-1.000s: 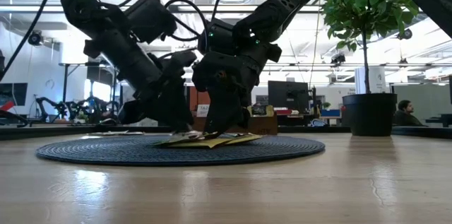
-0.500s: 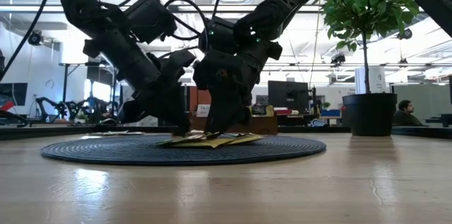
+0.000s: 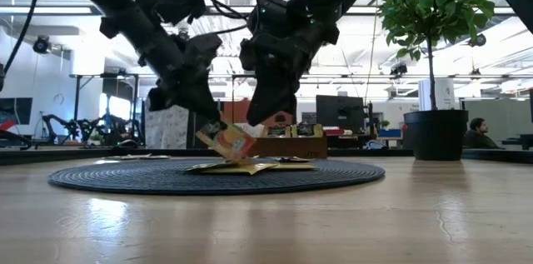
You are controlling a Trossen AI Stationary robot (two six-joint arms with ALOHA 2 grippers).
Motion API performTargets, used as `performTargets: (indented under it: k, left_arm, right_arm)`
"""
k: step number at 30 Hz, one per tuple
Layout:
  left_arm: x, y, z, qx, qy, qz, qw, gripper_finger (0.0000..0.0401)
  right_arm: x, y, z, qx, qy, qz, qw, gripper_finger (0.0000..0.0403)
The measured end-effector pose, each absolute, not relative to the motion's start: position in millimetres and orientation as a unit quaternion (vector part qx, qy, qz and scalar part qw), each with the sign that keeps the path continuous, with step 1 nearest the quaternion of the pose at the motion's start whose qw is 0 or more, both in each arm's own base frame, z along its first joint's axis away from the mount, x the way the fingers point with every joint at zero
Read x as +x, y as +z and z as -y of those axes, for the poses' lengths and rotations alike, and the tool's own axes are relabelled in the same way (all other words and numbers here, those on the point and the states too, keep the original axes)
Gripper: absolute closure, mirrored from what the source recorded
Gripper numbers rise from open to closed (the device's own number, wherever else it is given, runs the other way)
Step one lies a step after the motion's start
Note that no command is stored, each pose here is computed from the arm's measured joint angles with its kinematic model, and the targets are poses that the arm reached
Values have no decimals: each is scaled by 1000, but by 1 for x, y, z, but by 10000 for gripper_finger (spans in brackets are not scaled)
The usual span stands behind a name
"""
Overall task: Pick & Place Tea
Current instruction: Put the yellow tea bag into the middle section of the wooden organizer
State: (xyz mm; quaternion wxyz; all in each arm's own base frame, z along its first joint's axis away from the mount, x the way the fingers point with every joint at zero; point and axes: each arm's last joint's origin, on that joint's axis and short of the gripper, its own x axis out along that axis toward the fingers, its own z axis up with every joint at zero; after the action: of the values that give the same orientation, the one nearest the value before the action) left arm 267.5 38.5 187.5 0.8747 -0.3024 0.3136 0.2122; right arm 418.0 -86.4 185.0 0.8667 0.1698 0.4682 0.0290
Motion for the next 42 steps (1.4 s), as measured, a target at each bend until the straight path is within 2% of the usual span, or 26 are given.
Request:
performTargets:
  k: [4, 8, 15, 24, 42]
  left_arm:
    - [264, 206, -37, -228, 162, -326, 903, 401]
    - [267, 228, -37, -158, 105, -333, 924, 401]
    - [282, 253, -44, -65, 79, -370, 923, 401]
    - [290, 233, -50, -42, 72, -443, 893, 401]
    - [301, 237, -54, -14, 93, -397, 913, 401]
  right_arm:
    - [413, 195, 97, 143, 33, -456, 878, 305]
    - [411, 212, 99, 74, 61, -425, 900, 311]
    - [413, 219, 93, 45, 79, -407, 909, 328]
    - [403, 225, 104, 76, 55, -418, 904, 326]
    - [408, 231, 93, 104, 72, -396, 910, 252]
